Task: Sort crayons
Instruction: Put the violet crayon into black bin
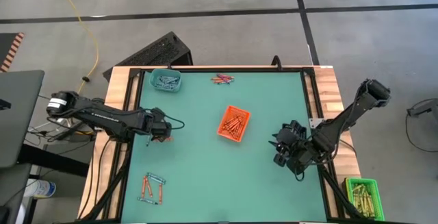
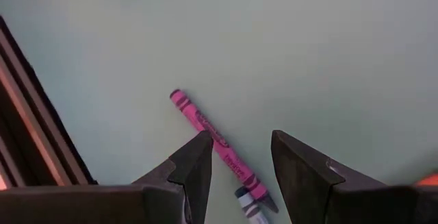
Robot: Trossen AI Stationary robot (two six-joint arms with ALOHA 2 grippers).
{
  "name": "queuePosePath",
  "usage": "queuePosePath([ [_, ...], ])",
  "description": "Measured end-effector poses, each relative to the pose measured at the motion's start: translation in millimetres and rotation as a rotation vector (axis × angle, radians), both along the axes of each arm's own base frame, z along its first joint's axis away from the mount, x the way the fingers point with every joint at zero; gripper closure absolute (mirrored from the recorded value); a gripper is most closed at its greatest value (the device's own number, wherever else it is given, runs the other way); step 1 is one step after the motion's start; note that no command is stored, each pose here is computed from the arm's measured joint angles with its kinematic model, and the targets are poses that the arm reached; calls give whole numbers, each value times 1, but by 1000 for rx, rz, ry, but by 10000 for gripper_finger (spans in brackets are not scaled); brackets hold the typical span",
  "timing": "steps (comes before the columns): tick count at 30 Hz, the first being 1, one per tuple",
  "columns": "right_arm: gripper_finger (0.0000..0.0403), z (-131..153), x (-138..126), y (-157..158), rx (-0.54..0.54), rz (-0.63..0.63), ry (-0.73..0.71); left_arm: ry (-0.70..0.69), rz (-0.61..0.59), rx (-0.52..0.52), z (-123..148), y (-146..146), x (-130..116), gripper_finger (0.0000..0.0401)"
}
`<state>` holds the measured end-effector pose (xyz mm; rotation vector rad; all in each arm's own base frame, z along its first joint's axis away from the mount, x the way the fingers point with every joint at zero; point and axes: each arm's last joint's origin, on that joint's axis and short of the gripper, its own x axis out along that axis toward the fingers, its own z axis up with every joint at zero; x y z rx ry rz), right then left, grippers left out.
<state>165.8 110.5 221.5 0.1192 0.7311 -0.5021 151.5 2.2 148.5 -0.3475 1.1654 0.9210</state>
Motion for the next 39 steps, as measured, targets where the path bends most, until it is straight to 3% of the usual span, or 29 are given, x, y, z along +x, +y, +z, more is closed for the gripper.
queuePosePath([
  [6,271,0,0,0,1,1,-1,34,48,-41,-10,5,-8,261],
  [12,271,0,0,0,-7,9,4,-45,7,-40,-7,4,2,261],
  [18,271,0,1,0,-11,17,3,-2,42,-35,-7,8,-2,267],
  [25,271,0,1,0,-14,21,5,-48,6,-34,-1,7,5,269],
  [39,271,0,1,1,-14,22,4,36,102,-79,-17,15,-12,270],
])
